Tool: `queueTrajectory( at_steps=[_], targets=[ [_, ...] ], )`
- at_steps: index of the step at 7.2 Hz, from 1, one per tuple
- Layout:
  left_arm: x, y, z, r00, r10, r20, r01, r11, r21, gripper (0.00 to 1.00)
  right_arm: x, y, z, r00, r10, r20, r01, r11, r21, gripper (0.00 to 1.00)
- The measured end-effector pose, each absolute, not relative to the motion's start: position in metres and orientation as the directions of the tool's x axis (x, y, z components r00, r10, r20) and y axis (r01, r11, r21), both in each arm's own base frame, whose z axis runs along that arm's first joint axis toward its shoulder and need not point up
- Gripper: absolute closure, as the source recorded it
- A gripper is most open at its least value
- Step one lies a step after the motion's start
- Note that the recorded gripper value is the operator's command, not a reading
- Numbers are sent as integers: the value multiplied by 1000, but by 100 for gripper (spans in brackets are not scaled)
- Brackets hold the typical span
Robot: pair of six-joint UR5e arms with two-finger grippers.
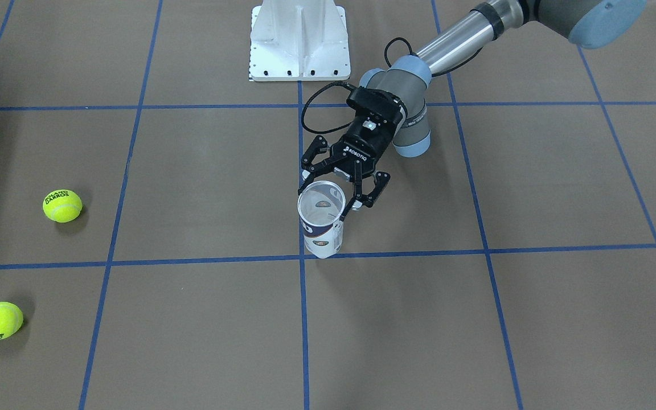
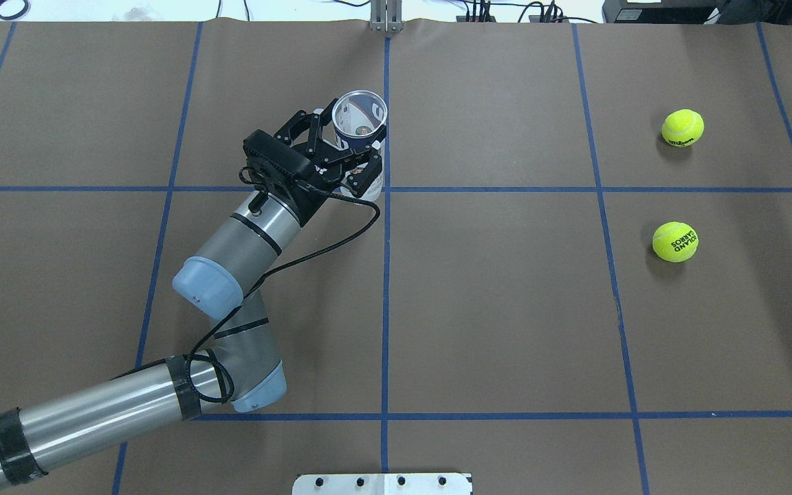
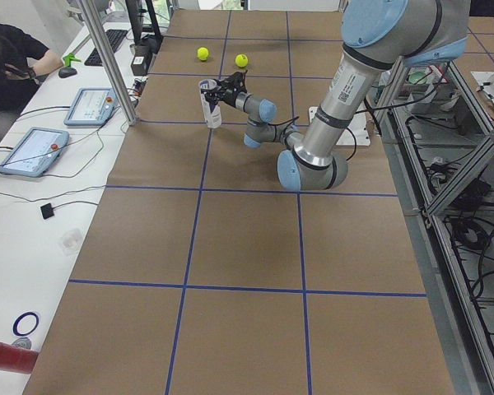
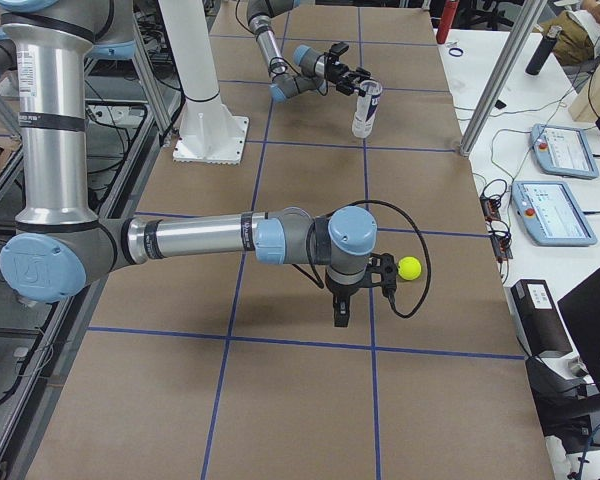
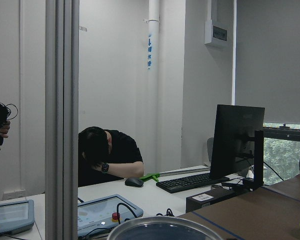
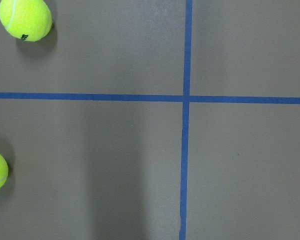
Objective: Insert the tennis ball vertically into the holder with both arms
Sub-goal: 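Lower the upright can onto the table with the left gripper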
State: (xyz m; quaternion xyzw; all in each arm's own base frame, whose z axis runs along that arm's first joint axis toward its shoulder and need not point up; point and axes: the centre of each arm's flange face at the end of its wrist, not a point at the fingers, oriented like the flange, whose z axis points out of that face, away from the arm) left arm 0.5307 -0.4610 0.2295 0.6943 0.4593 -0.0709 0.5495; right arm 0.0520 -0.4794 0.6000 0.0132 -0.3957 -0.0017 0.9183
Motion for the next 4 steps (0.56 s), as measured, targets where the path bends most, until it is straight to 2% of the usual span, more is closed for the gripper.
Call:
queueTrajectory(
  at_steps=[4],
  targets=[
    [545,-446,237,557,553,-620,727,35,685,38,52,-480,599,687,-15,727,-7,1000,27,0]
  ],
)
